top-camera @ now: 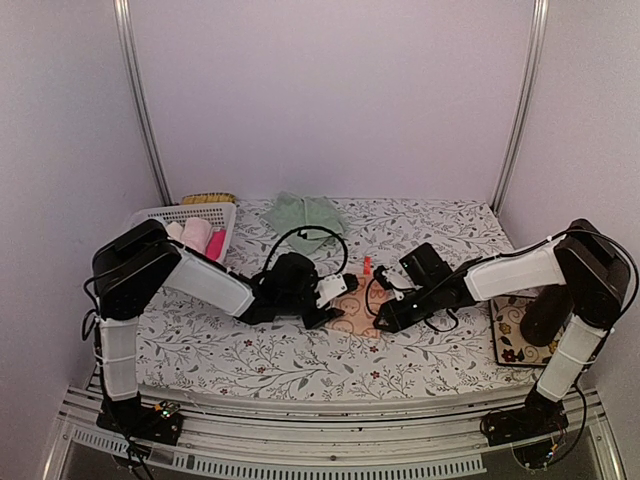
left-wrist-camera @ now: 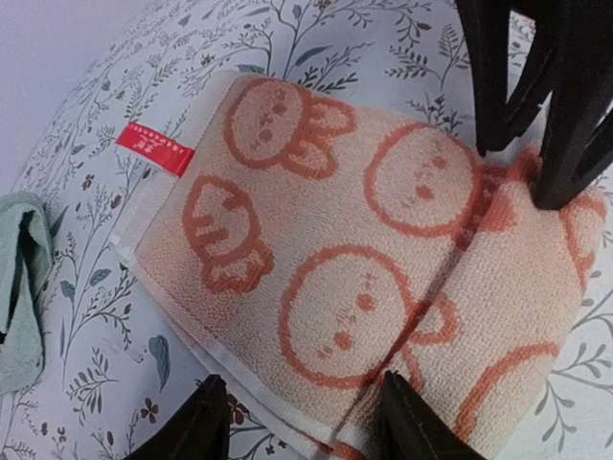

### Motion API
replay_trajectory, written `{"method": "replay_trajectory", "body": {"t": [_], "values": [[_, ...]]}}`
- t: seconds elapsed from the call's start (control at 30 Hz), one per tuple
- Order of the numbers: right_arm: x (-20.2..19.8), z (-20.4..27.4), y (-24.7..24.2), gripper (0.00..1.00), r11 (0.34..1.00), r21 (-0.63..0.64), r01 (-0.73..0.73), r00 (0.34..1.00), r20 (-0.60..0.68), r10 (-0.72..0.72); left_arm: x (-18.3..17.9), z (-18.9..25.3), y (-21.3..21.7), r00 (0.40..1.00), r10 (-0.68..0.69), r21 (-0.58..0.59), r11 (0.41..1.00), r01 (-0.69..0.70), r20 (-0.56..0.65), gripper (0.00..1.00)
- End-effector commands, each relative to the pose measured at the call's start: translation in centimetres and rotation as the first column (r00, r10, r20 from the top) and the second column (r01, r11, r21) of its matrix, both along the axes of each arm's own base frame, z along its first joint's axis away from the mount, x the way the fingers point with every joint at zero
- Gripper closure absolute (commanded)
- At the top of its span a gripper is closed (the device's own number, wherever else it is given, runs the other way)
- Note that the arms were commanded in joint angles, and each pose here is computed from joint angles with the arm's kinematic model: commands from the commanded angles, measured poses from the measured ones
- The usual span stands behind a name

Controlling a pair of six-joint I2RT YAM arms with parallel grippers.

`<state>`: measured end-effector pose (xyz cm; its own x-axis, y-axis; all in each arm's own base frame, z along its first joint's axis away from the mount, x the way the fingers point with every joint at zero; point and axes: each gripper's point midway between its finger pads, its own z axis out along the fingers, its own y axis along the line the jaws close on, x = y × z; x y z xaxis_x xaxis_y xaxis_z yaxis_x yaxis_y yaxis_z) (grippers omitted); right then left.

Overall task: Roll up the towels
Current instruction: Roll the towel at the center of the board.

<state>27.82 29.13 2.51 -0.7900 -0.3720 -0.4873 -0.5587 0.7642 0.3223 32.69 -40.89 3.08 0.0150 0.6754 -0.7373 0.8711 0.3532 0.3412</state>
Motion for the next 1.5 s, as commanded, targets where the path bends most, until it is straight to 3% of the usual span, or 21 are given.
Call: {"method": "replay_trajectory", "body": {"t": [0.0,0.27,0.53,0.7,0.9,1.27,1.47], "values": [[1.0,2.2,-1.3,0.57,0.999,-0.027,0.04,0.994,0.101,-0.037,0.2,-1.6,0.4,0.998,0.031,0.04,0.999,-0.029,-0.05,0.46],[0.1,6.2,-1.0,0.46,0.996,-0.082,-0.026,0.932,0.359,0.053,-0.3,-3.0,0.1,0.994,0.018,0.049,0.999,-0.013,-0.11,0.46],[-3.3,6.1,2.2,0.42,0.912,-0.363,-0.192,0.708,0.592,0.384,0.1,-3.8,0.2,0.986,0.033,0.06,0.998,-0.024,-0.163,0.46],[-3.7,3.5,3.2,0.42,0.833,-0.518,-0.193,0.643,0.575,0.506,0.0,-3.9,0.3,0.982,0.028,0.052,0.998,-0.019,-0.187,0.46],[-2.8,0.2,3.0,0.42,0.714,-0.688,-0.133,0.614,0.507,0.604,0.0,-4.2,0.4,0.978,0.03,0.055,0.998,-0.019,-0.205,0.46],[-1.9,-1.4,2.8,0.47,0.631,-0.769,-0.101,0.595,0.462,0.658,-0.1,-3.8,0.6,0.976,0.021,0.047,0.999,-0.012,-0.215,0.46],[-2.1,-2.3,2.8,0.61,0.605,-0.786,-0.126,0.595,0.428,0.681,-0.1,-3.7,0.8,0.976,0.02,0.048,0.999,-0.009,-0.215,0.46]]}}
